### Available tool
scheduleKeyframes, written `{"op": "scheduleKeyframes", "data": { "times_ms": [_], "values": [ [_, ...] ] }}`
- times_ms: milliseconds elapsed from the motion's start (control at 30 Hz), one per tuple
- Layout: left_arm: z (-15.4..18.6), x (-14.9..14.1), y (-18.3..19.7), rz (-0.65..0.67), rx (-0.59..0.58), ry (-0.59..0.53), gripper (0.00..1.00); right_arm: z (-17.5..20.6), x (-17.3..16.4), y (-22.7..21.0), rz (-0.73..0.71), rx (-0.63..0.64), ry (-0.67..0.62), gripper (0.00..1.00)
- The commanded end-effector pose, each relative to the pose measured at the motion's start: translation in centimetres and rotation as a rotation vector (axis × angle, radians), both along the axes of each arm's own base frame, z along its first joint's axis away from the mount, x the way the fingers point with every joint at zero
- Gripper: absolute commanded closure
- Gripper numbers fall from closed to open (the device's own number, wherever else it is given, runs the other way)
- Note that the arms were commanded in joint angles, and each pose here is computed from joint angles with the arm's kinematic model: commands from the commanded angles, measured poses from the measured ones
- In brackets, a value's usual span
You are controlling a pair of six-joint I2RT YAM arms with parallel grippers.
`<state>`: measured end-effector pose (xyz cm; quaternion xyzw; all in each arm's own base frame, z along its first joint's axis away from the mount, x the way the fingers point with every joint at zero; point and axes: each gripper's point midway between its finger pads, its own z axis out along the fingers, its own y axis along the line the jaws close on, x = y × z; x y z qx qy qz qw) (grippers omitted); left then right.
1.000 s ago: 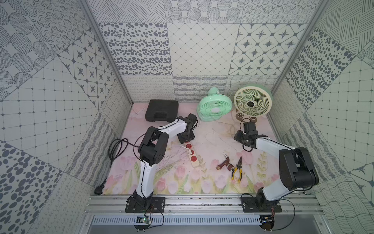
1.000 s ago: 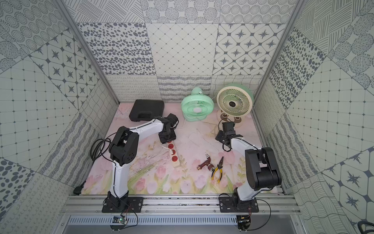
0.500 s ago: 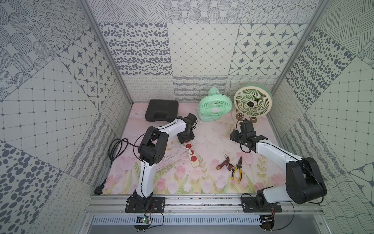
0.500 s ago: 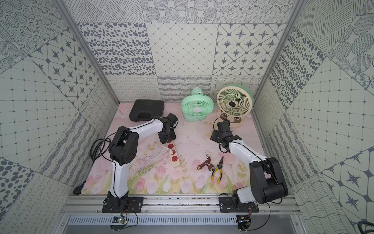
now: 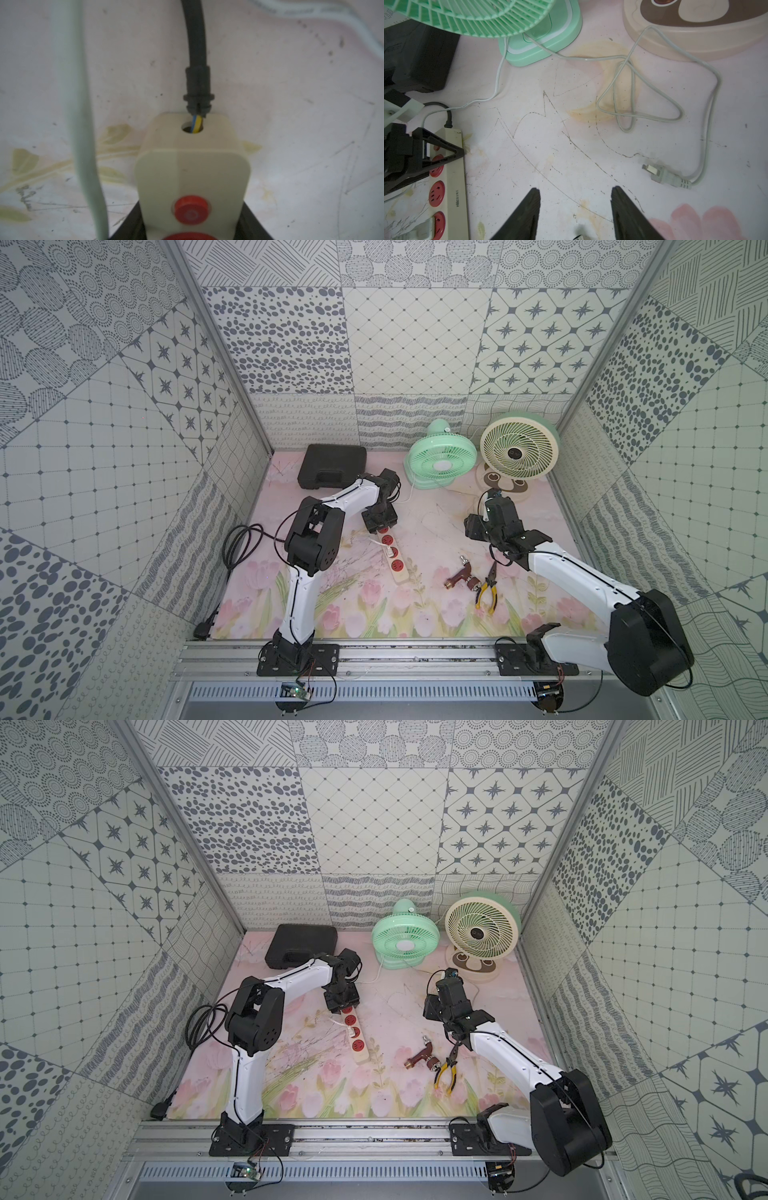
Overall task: Unplug the desk fan from the power strip
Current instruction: Remove the plug from the socket.
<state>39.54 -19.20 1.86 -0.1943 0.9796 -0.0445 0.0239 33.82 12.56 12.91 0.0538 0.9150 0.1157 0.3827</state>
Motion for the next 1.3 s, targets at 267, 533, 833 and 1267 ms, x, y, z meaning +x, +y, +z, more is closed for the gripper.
{"op": "scheduleKeyframes", "data": {
  "times_ms": [267, 533, 833, 1267],
  "values": [
    [-2.3, -2.1, 2.9, -0.046, 0.115, 0.216, 0.73, 1.6, -1.1, 4.4, 0.177, 0.009, -0.097, 0.42],
    [-3.1, -1.7, 3.0, -0.047, 0.097, 0.227, 0.81, 2.9, -3.6, 10.8, 0.435, 0.032, -0.195, 0.44],
    [-4.1, -1.5, 3.1, -0.033, 0.078, 0.244, 1.00, 1.5, -7.8, 19.0, 0.710, 0.041, -0.206, 0.44],
    [-4.3, -2.1, 4.1, 0.014, 0.131, 0.251, 1.00, -1.5, -8.7, 23.9, 0.787, -0.004, -0.189, 0.44]
  ]
}}
